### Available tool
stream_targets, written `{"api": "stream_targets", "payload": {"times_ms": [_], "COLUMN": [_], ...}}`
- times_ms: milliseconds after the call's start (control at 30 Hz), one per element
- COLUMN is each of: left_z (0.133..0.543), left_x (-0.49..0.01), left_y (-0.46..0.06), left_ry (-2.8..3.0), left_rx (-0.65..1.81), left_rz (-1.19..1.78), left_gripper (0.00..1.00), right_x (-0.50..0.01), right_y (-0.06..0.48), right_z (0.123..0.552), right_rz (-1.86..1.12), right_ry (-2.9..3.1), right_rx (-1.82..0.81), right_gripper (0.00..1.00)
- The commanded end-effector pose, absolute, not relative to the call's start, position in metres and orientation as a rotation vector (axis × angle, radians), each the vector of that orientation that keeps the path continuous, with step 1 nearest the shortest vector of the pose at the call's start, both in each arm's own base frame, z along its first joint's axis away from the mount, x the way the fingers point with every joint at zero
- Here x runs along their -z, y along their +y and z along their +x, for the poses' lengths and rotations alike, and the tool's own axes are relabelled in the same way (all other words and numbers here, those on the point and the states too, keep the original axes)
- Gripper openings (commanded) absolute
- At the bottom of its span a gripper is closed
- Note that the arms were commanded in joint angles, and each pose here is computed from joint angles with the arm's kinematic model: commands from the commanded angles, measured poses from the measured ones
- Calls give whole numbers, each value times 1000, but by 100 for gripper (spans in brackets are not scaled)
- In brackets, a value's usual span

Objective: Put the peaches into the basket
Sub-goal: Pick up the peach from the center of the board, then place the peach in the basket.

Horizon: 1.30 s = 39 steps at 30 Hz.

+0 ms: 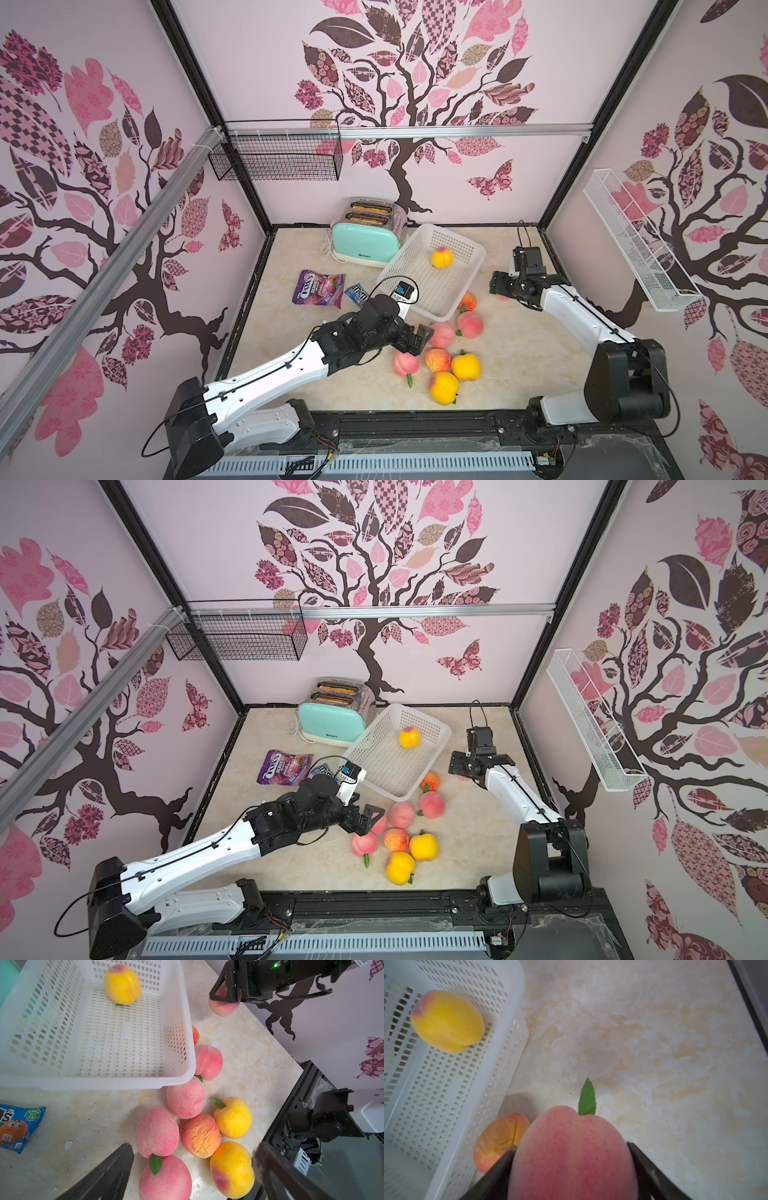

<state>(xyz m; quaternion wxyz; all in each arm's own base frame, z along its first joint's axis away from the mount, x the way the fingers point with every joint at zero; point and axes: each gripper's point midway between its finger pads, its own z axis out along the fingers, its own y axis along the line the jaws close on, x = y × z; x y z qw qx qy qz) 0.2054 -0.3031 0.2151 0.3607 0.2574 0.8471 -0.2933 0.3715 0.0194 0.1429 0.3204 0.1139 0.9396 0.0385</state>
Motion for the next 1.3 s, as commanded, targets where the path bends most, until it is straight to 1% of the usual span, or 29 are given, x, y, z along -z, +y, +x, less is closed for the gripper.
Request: {"api": "stream_targets", "payload": {"times_ms": [0,67,267,600,800,967,1267], "left_z": [209,211,218,239,265,283,294], "left_x": [-231,-234,-240,-241,-236,-239,-238], "left_y": [-300,-300,-302,-289,-279,-283,-290], "left_ry": [2155,2149,2145,2158,2176,2171,2179], "left_rx": [744,745,735,681,695,709,688], "left_rz": [656,655,660,620,557,526,534], "left_gripper": [97,97,97,97,97,97,97], "right_x": [-184,-203,-236,-252,-245,-226,-183], "right_y": [18,23,51,95,111,128,150], "right_z": [370,372,385,424,451,476,508], "right_rz": [288,257,133,11,-40,-99,-154], "right_ry": [2405,2379,2361,2342,2355,2379,2430], "right_rx": [-111,-125,-138,-185,-182,-137,-89], "right_gripper": [76,75,75,75,75,75,76]}}
